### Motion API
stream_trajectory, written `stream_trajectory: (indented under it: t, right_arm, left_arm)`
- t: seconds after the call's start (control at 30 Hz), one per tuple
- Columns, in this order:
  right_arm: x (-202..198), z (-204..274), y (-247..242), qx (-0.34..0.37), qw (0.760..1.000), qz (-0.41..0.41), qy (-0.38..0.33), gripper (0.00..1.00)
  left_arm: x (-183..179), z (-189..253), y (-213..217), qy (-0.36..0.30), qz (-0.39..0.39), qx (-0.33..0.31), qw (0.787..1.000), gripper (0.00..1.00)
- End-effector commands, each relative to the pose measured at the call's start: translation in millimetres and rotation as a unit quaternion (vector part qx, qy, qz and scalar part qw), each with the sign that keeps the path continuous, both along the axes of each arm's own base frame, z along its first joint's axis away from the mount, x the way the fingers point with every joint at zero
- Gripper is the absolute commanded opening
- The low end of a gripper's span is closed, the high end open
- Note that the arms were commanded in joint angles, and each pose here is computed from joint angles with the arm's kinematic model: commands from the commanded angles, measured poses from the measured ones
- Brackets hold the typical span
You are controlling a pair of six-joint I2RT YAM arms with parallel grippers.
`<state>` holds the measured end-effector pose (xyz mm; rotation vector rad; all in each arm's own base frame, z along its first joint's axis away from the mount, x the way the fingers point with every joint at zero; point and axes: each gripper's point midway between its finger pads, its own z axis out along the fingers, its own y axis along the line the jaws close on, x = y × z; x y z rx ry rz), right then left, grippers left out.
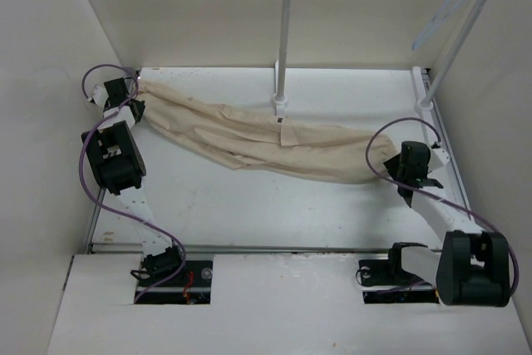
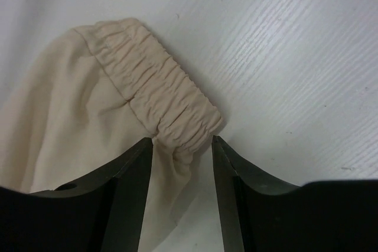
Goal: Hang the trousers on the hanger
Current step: Fold the trousers
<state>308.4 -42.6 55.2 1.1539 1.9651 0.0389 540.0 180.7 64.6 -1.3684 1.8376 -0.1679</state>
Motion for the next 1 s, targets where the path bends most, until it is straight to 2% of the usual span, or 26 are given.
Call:
stream_trajectory:
  t: [0.0,0.07,0.27,0.63,0.7,0.83,0.9,0.97]
  right_arm:
    - [-3.4,26.2,-11.8,-0.020,0.998,-0.028,-0.049,0.52]
    - [-5.6,28.8,-12.5,-0.022,0.998,-0.030,-0.055,0.51]
    - [-3.1,1.3,-5.4,-0.004,1.000,-0.018,-0.013,0.46]
    - [31.7,-12.9,1.0,0.016,1.000,-0.002,-0.001,0.49]
    - [33.9,-21.2,3.4,0.026,1.000,0.000,0.009,0.42]
    - [34.8,-15.8,1.0,0.029,1.000,-0.001,0.002,0.09]
    - [33.3,3.3,0.5,0.014,1.000,-0.004,-0.018,0.02]
    - [29.0,32.9,7.2,-0.012,0.999,0.003,-0.044,0.01]
  left_arm:
    - [10.0,14.5,10.4,-0.026,0.011,0.008,1.000,0.05]
    - [10.1,16.0,11.4,-0.027,0.011,0.009,1.000,0.05]
    - [8.6,17.3,13.7,-0.028,0.014,0.009,0.999,0.05]
    - [9.6,9.7,13.1,-0.023,0.013,0.007,1.000,0.05]
    - [8.5,8.1,13.6,-0.022,0.014,0.006,1.000,0.05]
    - [4.8,7.6,11.3,-0.020,0.013,0.006,1.000,0.05]
    - [2.8,13.4,10.5,-0.020,0.013,0.006,1.000,0.04]
    - [0.8,25.8,10.7,-0.022,0.014,0.006,1.000,0.04]
